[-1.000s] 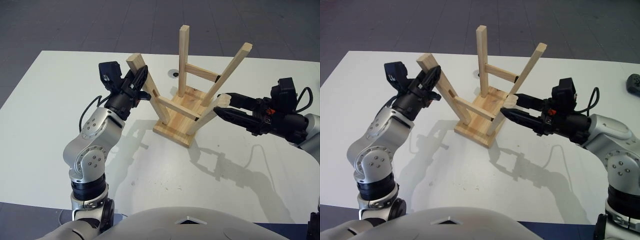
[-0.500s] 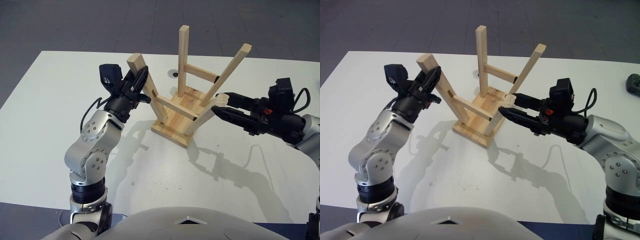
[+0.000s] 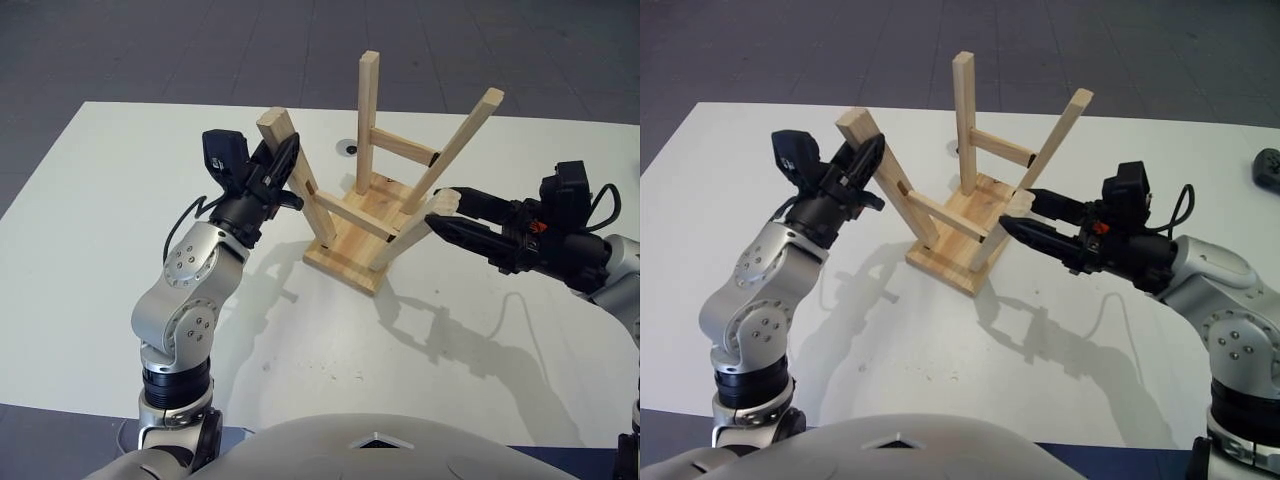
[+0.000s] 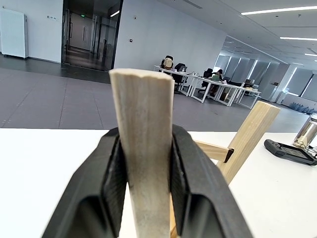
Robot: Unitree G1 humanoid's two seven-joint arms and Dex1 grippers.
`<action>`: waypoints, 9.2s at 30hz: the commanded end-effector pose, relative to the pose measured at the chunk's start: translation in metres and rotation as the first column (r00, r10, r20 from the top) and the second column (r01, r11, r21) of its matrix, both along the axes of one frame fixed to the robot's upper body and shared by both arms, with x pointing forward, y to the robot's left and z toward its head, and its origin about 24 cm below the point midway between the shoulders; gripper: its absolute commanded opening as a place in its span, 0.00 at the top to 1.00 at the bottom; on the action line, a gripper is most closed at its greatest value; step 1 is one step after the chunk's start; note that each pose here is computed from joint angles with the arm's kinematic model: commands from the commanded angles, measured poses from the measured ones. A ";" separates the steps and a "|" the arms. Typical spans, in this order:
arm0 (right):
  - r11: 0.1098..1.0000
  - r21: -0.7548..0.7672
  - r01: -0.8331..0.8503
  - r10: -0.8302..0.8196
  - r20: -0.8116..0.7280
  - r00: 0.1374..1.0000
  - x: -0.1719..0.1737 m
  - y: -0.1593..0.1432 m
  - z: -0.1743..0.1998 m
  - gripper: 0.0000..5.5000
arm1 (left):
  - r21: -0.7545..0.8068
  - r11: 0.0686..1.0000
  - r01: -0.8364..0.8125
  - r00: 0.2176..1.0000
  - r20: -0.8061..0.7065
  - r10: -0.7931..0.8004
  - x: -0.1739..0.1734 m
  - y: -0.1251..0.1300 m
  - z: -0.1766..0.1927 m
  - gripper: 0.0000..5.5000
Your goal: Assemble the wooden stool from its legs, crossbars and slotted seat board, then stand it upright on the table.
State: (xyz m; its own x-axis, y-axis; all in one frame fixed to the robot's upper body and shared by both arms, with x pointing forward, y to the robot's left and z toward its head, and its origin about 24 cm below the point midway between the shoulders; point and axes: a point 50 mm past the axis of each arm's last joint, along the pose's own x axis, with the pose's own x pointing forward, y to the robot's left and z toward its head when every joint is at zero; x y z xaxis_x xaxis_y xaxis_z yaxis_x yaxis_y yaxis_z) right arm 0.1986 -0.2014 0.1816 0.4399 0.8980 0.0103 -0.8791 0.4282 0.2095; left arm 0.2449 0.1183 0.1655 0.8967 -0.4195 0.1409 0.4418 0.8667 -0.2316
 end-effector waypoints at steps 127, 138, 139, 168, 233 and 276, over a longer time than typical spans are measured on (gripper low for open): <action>0.726 0.599 0.337 -0.335 -0.119 0.935 0.049 0.011 0.061 0.02 | -0.199 0.980 0.028 0.995 0.096 -0.009 0.054 0.020 0.050 0.49; 0.812 -0.324 0.486 -0.507 0.023 0.862 0.041 0.017 -0.053 0.02 | -0.252 0.963 -0.095 0.985 0.119 0.128 0.052 0.068 0.073 0.19; 0.825 -0.350 0.444 -0.465 0.026 0.885 0.036 0.025 -0.059 0.02 | -0.253 0.962 -0.100 0.985 0.113 0.132 0.051 0.068 0.071 0.17; 0.844 -0.335 0.420 -0.458 -0.040 0.888 0.033 -0.019 -0.071 0.02 | 0.129 0.861 0.491 0.850 -0.290 -0.441 -0.047 0.049 -0.027 0.03; 0.983 -0.163 -0.089 0.029 -0.342 0.939 0.027 -0.049 -0.055 0.02 | 0.696 0.441 0.567 0.747 -0.208 -0.632 0.012 0.057 -0.074 0.81; 0.966 -0.243 -0.089 0.049 -0.166 0.985 0.034 -0.010 -0.083 0.02 | 0.385 0.626 0.678 0.733 -0.302 -0.609 0.016 0.074 -0.060 0.02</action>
State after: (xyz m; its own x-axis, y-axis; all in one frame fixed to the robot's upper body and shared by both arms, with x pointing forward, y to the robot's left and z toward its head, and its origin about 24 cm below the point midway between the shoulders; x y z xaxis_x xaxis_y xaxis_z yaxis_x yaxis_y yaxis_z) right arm 0.2310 -0.2080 0.1043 0.3479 0.8973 -0.2717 -0.8806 0.4122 0.2336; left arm 0.2517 0.1949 0.1000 0.4015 -0.8594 -0.3164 0.9084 0.4177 0.0180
